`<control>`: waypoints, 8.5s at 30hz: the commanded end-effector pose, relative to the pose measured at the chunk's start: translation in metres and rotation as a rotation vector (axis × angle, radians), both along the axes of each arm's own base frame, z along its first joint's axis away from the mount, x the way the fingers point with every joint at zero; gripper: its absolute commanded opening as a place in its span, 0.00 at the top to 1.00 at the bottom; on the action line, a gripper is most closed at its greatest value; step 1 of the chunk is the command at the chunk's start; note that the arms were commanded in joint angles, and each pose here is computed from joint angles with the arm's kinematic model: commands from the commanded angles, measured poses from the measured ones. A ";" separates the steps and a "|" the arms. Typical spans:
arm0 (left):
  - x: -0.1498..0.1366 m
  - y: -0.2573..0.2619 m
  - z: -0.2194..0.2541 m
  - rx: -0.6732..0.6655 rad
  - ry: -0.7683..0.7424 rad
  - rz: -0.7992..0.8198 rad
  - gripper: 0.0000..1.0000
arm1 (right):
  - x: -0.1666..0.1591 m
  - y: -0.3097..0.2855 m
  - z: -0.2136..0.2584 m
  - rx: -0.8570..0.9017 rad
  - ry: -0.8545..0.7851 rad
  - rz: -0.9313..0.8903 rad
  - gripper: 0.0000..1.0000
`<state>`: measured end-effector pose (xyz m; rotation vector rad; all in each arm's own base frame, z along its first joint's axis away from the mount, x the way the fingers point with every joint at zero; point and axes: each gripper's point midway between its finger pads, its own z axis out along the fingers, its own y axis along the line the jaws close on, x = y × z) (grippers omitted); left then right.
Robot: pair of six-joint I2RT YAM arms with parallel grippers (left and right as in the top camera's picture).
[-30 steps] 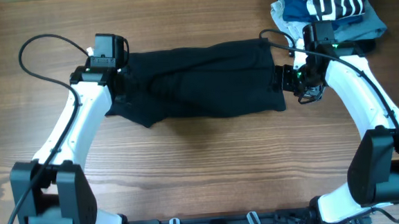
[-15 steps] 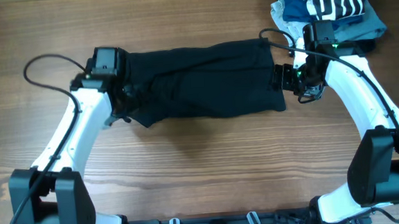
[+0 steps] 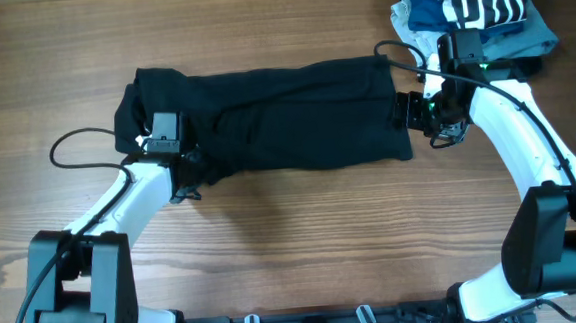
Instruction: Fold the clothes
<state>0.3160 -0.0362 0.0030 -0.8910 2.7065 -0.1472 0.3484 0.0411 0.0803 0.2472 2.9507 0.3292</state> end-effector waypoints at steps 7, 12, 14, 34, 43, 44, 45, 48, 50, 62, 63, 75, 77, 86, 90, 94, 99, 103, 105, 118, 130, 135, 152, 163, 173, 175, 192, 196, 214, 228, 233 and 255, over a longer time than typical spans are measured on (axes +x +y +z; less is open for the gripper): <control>0.016 0.009 -0.004 0.054 -0.071 0.040 0.54 | 0.002 0.004 0.002 0.015 -0.013 0.010 0.11; 0.012 0.010 -0.021 0.061 -0.024 0.039 0.67 | 0.002 0.004 0.002 0.015 -0.014 0.011 0.11; 0.009 0.011 -0.027 0.066 -0.003 0.034 0.85 | 0.001 0.004 0.001 0.015 -0.011 0.010 0.11; -0.068 0.009 0.114 0.006 0.026 -0.006 0.96 | -0.049 0.003 -0.004 0.015 0.203 -0.030 0.09; -0.100 0.009 0.090 0.003 0.168 -0.009 0.96 | -0.078 0.028 -0.032 0.073 0.291 -0.028 0.20; -0.102 0.009 0.087 0.002 0.179 -0.007 0.96 | -0.081 0.033 -0.036 0.070 0.294 -0.013 0.21; -0.104 0.008 0.086 -0.004 0.188 -0.009 0.96 | -0.083 0.038 -0.039 0.063 0.293 -0.008 0.21; -0.108 0.005 0.083 -0.026 0.205 -0.014 0.96 | -0.085 0.045 -0.049 0.013 0.278 -0.010 0.22; -0.110 0.003 0.083 -0.035 0.213 -0.015 0.96 | -0.086 0.047 -0.055 -0.027 0.267 -0.023 0.24; -0.111 0.012 0.083 0.015 0.216 -0.005 0.96 | -0.080 0.049 -0.089 -0.119 0.158 -0.138 0.36; -0.111 0.013 0.083 0.021 0.216 -0.004 0.96 | -0.078 0.046 -0.089 -0.131 0.147 -0.151 0.36; -0.124 -0.008 0.083 -0.108 0.274 0.003 0.96 | -0.073 0.035 -0.087 -0.194 0.117 -0.154 0.96; -0.132 -0.015 0.084 -0.155 0.311 0.012 0.96 | -0.076 0.035 -0.082 -0.201 0.134 -0.125 0.96; -0.141 -0.033 0.089 -0.274 0.357 0.084 0.96 | -0.062 0.037 -0.023 -0.209 0.122 -0.047 0.96; -0.116 -0.032 0.089 -0.266 0.254 0.069 0.96 | -0.055 0.039 -0.021 -0.201 0.094 -0.052 0.96; -0.076 -0.025 0.095 -0.241 0.084 0.068 0.96 | -0.041 0.037 -0.020 -0.192 0.044 -0.052 0.96; -0.039 0.014 0.109 -0.126 -0.079 0.168 0.96 | -0.007 0.029 -0.014 -0.160 -0.079 -0.081 0.96; -0.012 0.043 0.121 -0.087 -0.203 0.250 0.96 | 0.019 0.028 -0.005 -0.143 -0.187 -0.059 0.96; 0.000 0.048 0.128 -0.083 -0.262 0.246 0.96 | 0.025 0.029 -0.003 -0.141 -0.217 -0.049 0.96; 0.042 0.056 0.130 -0.033 -0.383 0.206 0.96 | 0.055 0.038 -0.007 -0.107 -0.307 -0.037 0.96; 0.073 0.070 0.062 0.042 -0.303 0.241 0.31 | 0.066 0.050 -0.023 -0.060 -0.319 0.031 0.06; 0.080 0.071 0.065 0.053 -0.329 0.213 0.00 | 0.063 0.038 -0.018 -0.067 -0.286 0.023 0.01; 0.037 0.071 0.119 0.121 -0.167 0.023 0.00 | 0.054 0.051 -0.084 0.009 -0.172 0.227 0.28; 0.015 0.128 0.113 0.135 -0.103 0.188 0.00 | 0.047 0.077 -0.109 0.125 -0.123 0.255 0.38; -0.002 0.151 0.108 0.131 -0.053 0.264 0.00 | 0.059 0.046 -0.108 0.124 -0.107 0.058 0.96; -0.003 0.150 0.107 0.130 -0.048 0.263 0.00 | 0.062 0.025 -0.095 0.121 -0.111 0.010 0.96; -0.004 0.147 0.106 0.111 -0.045 0.257 0.00 | 0.056 -0.025 0.021 0.088 -0.201 0.081 0.96; -0.003 0.144 0.106 0.097 -0.048 0.252 0.00 | 0.053 0.014 0.015 0.069 -0.185 0.179 0.96; 0.002 0.136 0.106 0.051 -0.064 0.234 0.00 | 0.029 0.184 -0.026 0.097 -0.195 0.524 0.31; 0.050 0.060 0.057 -0.129 -0.088 -0.098 0.00 | 0.041 0.177 0.067 0.094 -0.380 0.517 0.07; 0.061 0.026 0.016 -0.227 -0.058 -0.245 0.00 | 0.047 0.148 0.082 0.030 -0.409 0.460 0.07; 0.055 -0.008 -0.013 -0.434 -0.028 -0.418 0.96 | 0.039 0.138 0.070 0.015 -0.339 0.398 0.48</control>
